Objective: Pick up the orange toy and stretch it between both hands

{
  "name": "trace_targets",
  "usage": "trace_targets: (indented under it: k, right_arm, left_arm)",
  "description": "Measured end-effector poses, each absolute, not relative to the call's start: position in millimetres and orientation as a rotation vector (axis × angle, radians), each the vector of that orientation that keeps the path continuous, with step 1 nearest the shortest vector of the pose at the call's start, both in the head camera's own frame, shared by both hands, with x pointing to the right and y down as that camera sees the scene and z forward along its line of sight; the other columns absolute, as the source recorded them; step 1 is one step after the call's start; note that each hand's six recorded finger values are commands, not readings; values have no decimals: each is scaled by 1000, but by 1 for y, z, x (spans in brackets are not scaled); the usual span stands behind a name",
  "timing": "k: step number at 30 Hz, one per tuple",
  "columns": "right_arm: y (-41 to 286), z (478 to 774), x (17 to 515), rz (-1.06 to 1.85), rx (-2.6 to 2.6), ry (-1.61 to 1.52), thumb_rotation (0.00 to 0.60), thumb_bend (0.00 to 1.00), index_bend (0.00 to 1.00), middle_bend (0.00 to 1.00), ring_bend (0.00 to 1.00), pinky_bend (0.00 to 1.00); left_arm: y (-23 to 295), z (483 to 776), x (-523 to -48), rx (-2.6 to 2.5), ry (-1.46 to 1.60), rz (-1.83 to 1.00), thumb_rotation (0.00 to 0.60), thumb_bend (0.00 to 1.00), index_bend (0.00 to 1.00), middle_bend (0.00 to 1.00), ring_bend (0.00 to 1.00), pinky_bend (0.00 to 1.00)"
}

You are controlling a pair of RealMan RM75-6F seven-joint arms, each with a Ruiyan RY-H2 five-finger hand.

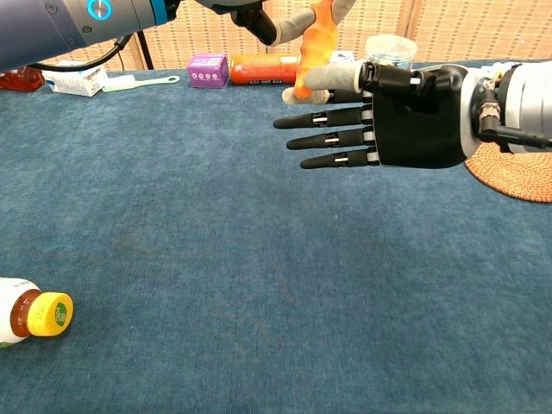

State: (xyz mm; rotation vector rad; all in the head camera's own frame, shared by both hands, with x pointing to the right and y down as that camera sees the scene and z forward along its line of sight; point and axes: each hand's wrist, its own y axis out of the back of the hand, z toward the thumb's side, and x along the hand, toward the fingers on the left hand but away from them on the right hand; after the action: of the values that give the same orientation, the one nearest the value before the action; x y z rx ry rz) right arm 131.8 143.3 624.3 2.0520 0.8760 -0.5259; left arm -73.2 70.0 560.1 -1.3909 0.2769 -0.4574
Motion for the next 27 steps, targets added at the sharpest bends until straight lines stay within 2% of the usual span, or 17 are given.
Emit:
trace_targets:
  k: [15,27]
  right_arm:
    - [145,626,132,-533,2039,873,600,392,462,204,153,56]
    - [146,627,129,-538,2036,862,600,403,511,244,192,57]
  left_arm:
    - [72,560,-77,-1406,275,-462,600,582,667,170,64,43]
    - [75,561,-77,-1406,266,-462,600,581,667,169,62,43]
